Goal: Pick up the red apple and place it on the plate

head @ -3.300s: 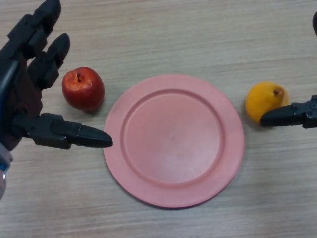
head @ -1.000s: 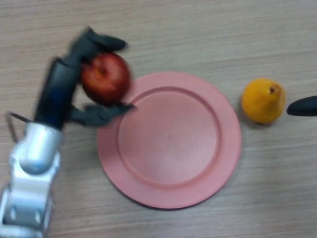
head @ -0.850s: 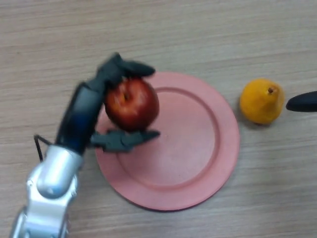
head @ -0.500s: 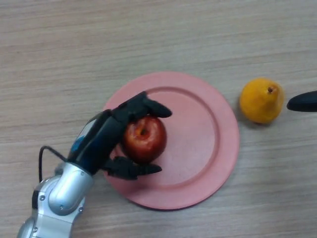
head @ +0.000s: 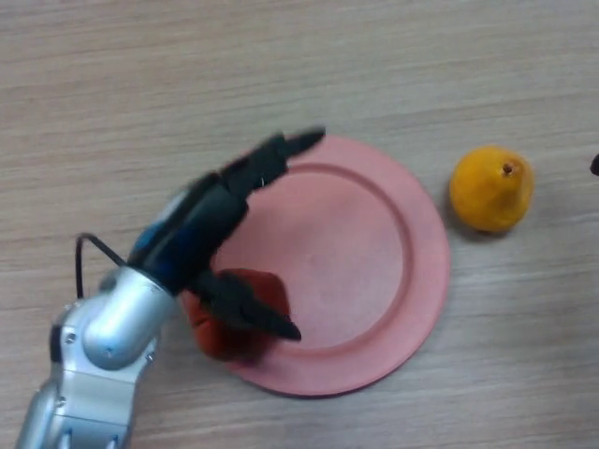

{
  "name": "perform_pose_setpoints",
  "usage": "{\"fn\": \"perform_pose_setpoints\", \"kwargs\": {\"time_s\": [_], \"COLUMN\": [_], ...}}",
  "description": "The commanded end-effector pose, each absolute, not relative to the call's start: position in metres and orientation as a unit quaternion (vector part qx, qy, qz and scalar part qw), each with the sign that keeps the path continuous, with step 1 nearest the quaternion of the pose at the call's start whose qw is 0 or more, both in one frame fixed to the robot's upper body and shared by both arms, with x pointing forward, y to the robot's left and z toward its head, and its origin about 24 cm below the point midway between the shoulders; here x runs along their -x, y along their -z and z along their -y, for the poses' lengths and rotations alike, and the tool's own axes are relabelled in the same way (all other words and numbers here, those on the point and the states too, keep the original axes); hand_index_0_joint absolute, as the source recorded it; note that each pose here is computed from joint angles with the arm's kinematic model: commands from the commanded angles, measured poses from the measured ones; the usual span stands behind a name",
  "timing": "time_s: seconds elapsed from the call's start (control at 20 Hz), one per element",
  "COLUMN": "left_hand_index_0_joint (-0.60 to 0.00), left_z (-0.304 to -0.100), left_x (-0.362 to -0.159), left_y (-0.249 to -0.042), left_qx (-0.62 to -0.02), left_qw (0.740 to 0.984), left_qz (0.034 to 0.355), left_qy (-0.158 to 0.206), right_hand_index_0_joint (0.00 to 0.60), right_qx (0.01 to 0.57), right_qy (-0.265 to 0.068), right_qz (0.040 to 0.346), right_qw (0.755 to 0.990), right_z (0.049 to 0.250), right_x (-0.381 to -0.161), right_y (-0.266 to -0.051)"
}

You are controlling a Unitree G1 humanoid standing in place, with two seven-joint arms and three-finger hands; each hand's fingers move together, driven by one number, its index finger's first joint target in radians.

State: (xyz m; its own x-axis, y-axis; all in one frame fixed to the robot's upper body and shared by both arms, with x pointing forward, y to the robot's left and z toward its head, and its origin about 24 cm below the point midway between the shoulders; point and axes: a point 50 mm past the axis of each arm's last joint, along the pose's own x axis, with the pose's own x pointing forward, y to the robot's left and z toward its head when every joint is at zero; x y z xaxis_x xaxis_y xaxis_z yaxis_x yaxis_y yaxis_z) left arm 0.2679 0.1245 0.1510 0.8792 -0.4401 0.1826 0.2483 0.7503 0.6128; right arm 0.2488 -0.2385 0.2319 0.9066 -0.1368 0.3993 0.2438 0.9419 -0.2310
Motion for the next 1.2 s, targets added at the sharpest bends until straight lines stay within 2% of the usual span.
{"fn": "perform_pose_setpoints", "kwargs": {"time_s": [0.05,0.1,0.25,0.4,0.5,0.55,0.6,0.65,0.7,0.8,0.85,1.05,1.2], "left_hand_index_0_joint": [0.000,0.000,0.000,0.000,0.000,0.000,0.000,0.000,0.000,0.000,0.000,0.000,0.000], "left_z": [-0.137,-0.139,-0.149,-0.156,-0.162,-0.166,-0.167,-0.172,-0.174,-0.176,-0.181,-0.189,-0.191], "left_x": [-0.255,-0.253,-0.256,-0.249,-0.247,-0.242,-0.240,-0.238,-0.237,-0.239,-0.243,-0.252,-0.254], "left_y": [-0.198,-0.203,-0.225,-0.236,-0.234,-0.241,-0.245,-0.252,-0.254,-0.253,-0.250,-0.240,-0.244], "left_qx": [-0.238,-0.226,-0.139,-0.105,-0.095,-0.026,0.003,0.006,0.002,-0.029,-0.039,-0.044,-0.045], "left_qw": [0.933,0.937,0.951,0.953,0.965,0.970,0.968,0.964,0.963,0.965,0.967,0.976,0.974], "left_qz": [0.212,0.206,0.242,0.258,0.223,0.210,0.215,0.233,0.237,0.228,0.225,0.191,0.207], "left_qy": [0.165,0.167,0.132,0.117,0.104,0.118,0.126,0.126,0.125,0.128,0.112,0.093,0.080], "right_hand_index_0_joint": [0.000,0.000,0.000,0.000,0.000,0.000,0.000,0.000,0.000,0.000,0.000,0.000,0.000], "right_qx": [0.170,0.170,0.178,0.177,0.166,0.150,0.144,0.130,0.128,0.127,0.126,0.120,0.120], "right_qy": [0.130,0.131,0.122,0.120,0.115,0.095,0.086,0.069,0.066,0.063,0.061,0.048,0.039], "right_qz": [0.320,0.321,0.325,0.324,0.323,0.317,0.313,0.304,0.302,0.302,0.301,0.298,0.301], "right_qw": [0.923,0.922,0.921,0.922,0.924,0.932,0.935,0.941,0.942,0.943,0.943,0.946,0.945], "right_z": [0.247,0.248,0.245,0.243,0.240,0.235,0.233,0.227,0.226,0.223,0.222,0.216,0.212], "right_x": [-0.226,-0.225,-0.219,-0.216,-0.214,-0.214,-0.215,-0.216,-0.216,-0.218,-0.220,-0.230,-0.231], "right_y": [-0.275,-0.276,-0.276,-0.279,-0.276,-0.274,-0.272,-0.270,-0.270,-0.269,-0.268,-0.264,-0.264]}}
